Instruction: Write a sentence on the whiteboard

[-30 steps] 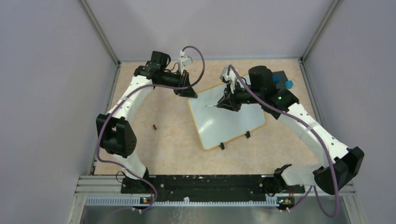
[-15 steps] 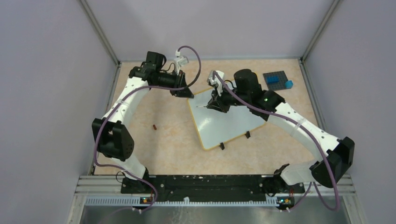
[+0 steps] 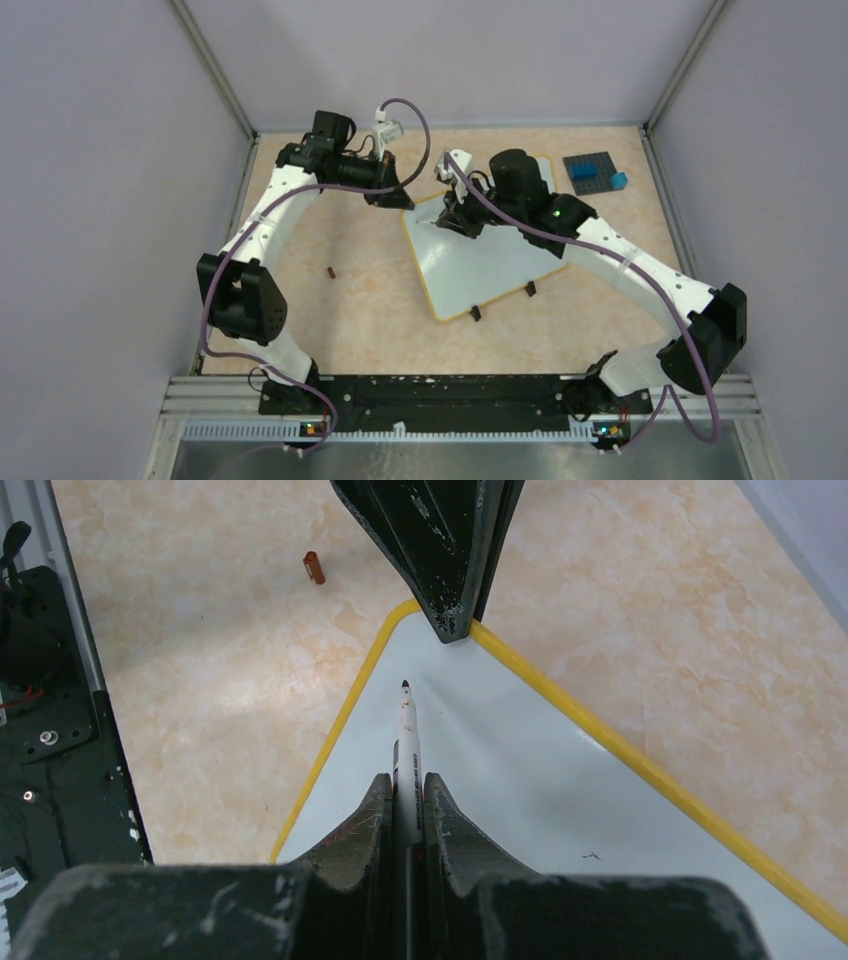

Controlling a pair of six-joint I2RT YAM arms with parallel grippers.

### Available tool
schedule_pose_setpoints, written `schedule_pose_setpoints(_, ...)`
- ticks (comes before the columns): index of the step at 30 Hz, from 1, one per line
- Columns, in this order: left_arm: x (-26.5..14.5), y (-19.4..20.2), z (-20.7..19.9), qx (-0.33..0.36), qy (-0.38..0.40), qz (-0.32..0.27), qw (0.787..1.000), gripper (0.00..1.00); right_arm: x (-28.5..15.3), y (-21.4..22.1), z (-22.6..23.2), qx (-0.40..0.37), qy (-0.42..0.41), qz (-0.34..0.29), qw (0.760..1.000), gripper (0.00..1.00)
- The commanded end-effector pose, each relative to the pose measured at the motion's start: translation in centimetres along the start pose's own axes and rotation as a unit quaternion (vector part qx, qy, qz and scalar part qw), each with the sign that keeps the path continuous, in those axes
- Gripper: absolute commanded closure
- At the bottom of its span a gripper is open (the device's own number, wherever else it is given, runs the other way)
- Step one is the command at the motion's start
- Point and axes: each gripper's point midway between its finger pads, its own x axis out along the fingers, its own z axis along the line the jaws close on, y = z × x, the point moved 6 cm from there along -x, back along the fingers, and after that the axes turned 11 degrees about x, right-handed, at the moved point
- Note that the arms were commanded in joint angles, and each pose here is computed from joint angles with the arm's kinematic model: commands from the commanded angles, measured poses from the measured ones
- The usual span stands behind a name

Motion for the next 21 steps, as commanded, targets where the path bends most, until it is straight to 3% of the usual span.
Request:
schedule_pose_setpoints(1, -0.6, -0.9, -1.0, 0.025, 0.005, -0.018, 1.000, 0.96, 0.0, -2.9, 0.4, -0.011, 0.001, -0.047, 0.999, 1.00)
schedule_pose_setpoints(5, -0.6, -0.8, -0.9, 0.025, 0.007, -0.018, 1.000, 1.00, 0.3, -2.9, 0.3, -0.010, -0.001, -0.044, 0.999, 1.00)
schedule_pose_setpoints(21, -0.6, -0.7, -1.0, 0.027, 0.003, -0.018, 0.999, 1.00, 0.4, -2.4, -0.8, -0.013, 0.041, -0.030, 0.999, 1.00)
